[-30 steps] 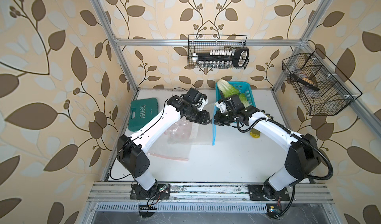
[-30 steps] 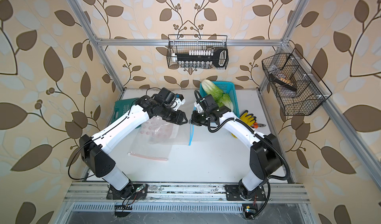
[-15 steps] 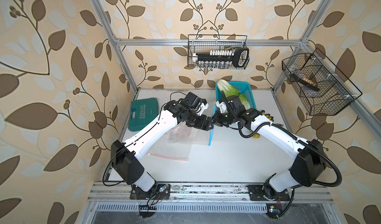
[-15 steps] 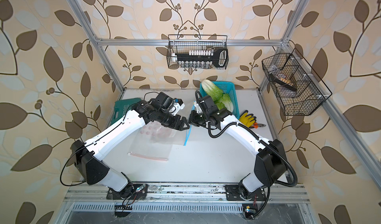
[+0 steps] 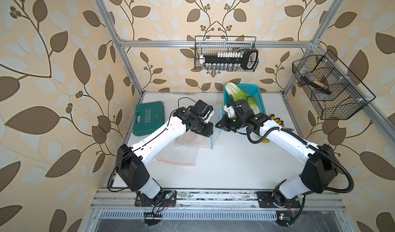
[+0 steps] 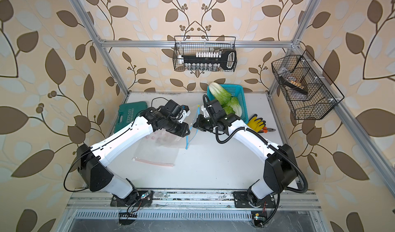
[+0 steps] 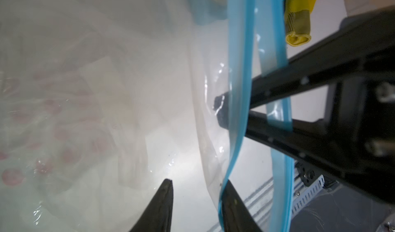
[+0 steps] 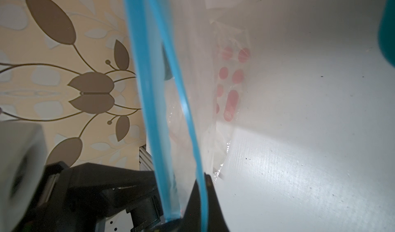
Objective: Put the chinese cabbages into a zipper bag and zip it
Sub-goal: Open the zipper of the food storage bag at the center of the board, then pick up the Chinese cabbage from the basket.
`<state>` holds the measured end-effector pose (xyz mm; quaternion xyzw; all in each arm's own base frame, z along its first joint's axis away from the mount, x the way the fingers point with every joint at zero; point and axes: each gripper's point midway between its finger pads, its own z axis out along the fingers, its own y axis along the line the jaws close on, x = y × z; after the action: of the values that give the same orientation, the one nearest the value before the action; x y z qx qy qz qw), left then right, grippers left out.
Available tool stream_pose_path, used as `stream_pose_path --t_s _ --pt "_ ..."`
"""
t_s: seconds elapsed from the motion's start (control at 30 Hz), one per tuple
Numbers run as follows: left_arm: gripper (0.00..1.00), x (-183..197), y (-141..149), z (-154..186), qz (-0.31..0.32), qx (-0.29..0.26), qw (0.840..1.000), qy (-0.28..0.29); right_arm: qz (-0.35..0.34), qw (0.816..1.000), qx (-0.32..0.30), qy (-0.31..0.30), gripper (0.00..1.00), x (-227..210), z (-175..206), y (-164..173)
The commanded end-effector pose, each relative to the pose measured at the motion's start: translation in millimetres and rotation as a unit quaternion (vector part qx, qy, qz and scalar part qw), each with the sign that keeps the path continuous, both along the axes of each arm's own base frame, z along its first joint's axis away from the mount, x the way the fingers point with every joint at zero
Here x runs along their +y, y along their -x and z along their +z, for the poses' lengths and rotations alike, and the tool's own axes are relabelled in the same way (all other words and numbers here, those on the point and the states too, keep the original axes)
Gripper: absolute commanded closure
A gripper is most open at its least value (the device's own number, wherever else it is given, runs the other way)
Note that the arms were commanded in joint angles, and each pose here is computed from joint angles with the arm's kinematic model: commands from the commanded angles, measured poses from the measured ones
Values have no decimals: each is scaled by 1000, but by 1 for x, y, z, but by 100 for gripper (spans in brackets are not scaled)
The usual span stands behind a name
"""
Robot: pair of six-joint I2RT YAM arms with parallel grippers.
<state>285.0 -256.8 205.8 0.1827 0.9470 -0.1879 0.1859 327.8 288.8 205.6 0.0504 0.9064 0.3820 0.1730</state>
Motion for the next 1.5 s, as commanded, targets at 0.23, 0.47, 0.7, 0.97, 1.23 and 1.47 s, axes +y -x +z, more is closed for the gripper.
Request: stream_pose_path --t_s 0.23,0.47,0.7,0.97,1.23,1.47 --pt "73 -34 1 18 -10 13 994 110 2 1000 8 -10 100 3 -5 1" --pt "100 -20 0 -4 -15 20 998 51 -6 1000 13 -14 98 -4 -10 -5" --pt "100 -6 -3 8 -9 3 999 45 24 998 -47 34 46 -74 17 -21" --pt "100 -41 -12 -13 -29 54 994 88 -162 963 -5 216 22 -231 -33 -72" --pt "100 -34 -7 -25 -36 58 995 71 -185 965 39 180 12 -225 -78 -142" --pt "100 -31 0 -27 -37 60 995 77 -215 967 102 91 9 -201 -125 -167"
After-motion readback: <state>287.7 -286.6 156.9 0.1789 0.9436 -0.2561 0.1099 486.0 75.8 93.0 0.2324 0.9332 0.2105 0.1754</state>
